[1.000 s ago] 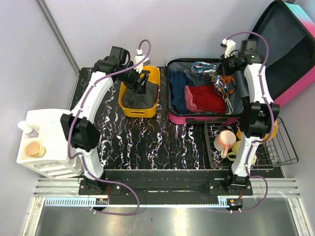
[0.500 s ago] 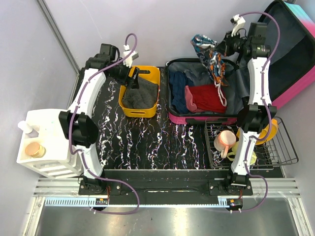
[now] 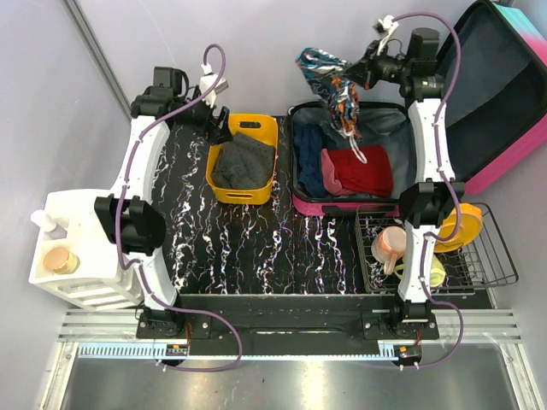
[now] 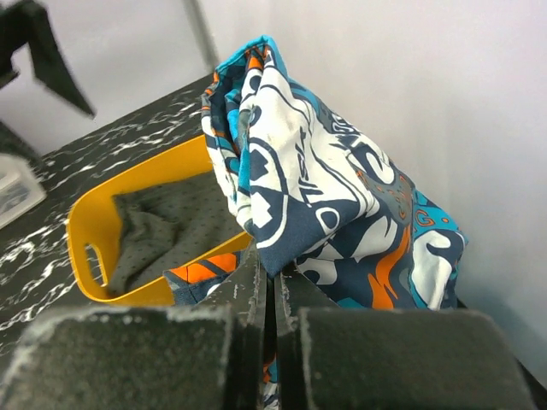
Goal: Open, take out, and arrange the luggage
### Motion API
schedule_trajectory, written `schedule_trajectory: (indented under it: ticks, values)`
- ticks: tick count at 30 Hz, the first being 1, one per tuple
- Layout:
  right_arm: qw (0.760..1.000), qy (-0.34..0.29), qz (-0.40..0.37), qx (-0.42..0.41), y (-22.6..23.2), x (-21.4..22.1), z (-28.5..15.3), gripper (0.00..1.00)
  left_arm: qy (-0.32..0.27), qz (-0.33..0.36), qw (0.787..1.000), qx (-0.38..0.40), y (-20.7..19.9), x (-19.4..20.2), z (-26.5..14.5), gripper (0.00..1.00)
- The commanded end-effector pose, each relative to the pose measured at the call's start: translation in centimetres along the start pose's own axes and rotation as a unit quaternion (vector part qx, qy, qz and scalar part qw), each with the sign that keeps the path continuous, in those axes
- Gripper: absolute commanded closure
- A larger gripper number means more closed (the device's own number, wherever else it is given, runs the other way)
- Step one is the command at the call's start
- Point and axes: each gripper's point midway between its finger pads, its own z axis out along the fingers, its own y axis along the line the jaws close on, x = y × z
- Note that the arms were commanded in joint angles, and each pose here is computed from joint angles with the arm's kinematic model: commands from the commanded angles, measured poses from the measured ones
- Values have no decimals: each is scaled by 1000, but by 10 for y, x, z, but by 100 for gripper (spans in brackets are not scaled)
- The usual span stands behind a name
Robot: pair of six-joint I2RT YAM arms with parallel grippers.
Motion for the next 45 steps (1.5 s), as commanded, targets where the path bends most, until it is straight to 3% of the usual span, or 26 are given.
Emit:
schedule_trajectory:
  ticks: [1,3,4,6,12,15,20,33,39,41,42,43,45]
  values:
    - [996,-12,-39,-85,61,-22,11,100,-147,301,942,-3,-38,-105,-55,8]
    - [995,9,-18,-101,74,-9,14,100,-149,378,914,-8,-62,-116,-55,7]
    - [993,19,-5,-114,82,-2,14,100,-145,437,887,-13,-67,-119,-53,7]
    - [990,41,6,-134,100,12,18,100,-149,482,863,-3,-90,-122,-44,7]
    - [983,76,12,-170,143,30,24,100,-174,523,834,19,-128,-139,-17,7]
    - [981,79,15,-178,154,32,26,100,-177,527,831,42,-144,-137,-2,7]
    - [979,75,11,-191,166,24,25,100,-170,505,844,60,-155,-132,22,7]
    - [970,71,-30,-231,208,11,12,100,-172,486,856,-38,-134,-150,49,12]
    - [967,68,-50,-240,219,6,8,100,-183,483,855,-49,-134,-155,46,44]
    - [967,67,-50,-241,221,5,7,100,-192,480,855,-46,-137,-157,41,50]
    - [967,67,-51,-242,222,4,8,100,-205,483,850,-44,-142,-161,37,57]
    - [967,66,-51,-243,224,2,7,100,-216,482,848,-33,-150,-160,29,77]
    - [968,61,-48,-239,224,-5,8,98,-214,476,852,-31,-153,-156,19,92]
